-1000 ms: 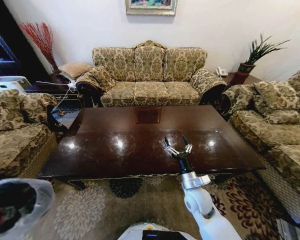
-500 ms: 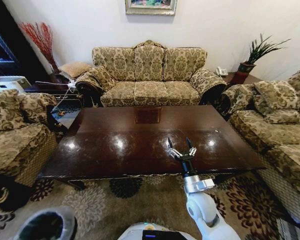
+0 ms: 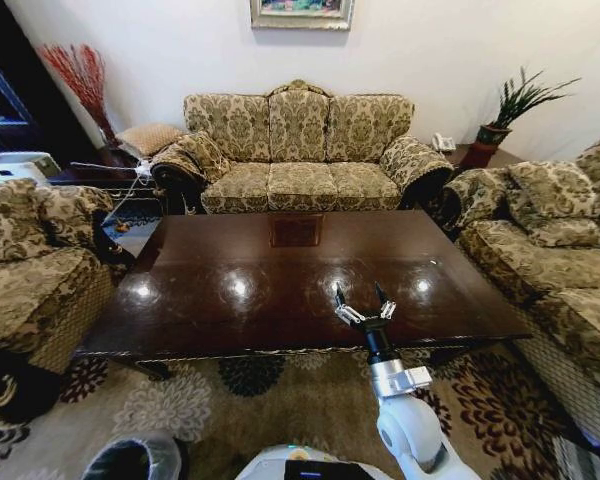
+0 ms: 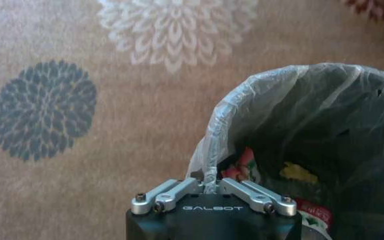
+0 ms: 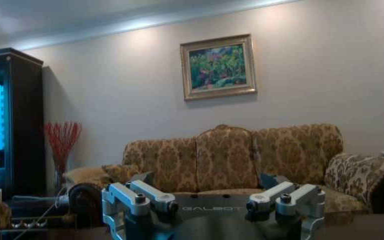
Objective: Move to the front of the table and place the trash on the table into the trash bin.
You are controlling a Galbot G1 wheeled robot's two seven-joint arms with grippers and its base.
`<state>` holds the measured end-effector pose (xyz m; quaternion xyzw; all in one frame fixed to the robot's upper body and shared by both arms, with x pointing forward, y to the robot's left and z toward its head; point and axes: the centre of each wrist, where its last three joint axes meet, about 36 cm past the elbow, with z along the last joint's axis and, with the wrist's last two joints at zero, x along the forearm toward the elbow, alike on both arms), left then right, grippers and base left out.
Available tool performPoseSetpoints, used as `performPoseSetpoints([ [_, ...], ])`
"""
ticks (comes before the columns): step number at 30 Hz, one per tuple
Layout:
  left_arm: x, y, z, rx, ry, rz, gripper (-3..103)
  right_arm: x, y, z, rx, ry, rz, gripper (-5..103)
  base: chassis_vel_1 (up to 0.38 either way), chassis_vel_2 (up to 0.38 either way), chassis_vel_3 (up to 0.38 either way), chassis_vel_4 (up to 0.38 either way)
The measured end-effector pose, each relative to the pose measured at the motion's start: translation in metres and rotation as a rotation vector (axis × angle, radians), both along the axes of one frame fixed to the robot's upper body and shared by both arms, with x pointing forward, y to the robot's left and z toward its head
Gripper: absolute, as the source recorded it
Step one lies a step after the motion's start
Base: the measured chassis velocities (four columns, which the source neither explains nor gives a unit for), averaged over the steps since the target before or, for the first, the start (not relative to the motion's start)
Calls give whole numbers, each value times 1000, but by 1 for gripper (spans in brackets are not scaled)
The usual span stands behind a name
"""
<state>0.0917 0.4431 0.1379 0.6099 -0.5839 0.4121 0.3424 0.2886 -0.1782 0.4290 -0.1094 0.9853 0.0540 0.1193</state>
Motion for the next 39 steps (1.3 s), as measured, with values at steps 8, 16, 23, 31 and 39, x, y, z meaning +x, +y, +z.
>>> performPoseSetpoints([
  [8,6,-15,-25,2,17,-32,0,-4,-9,4,-19,3,-16,100,0,0,0,0],
  [16,-2,-13,-21,-58,21,-89,17,-7,-16,3,-6,19,-30,100,0,0,0,0],
  [23,-17,-14,-13,-83,5,-135,39,-1,-28,7,3,7,-50,100,0,0,0,0],
  [31,-46,-25,-4,-96,-109,-231,72,-4,-27,10,23,-2,-45,100,0,0,0,0],
  [39,-67,-14,4,-23,-150,-288,97,-9,-30,10,32,-5,-40,100,0,0,0,0],
])
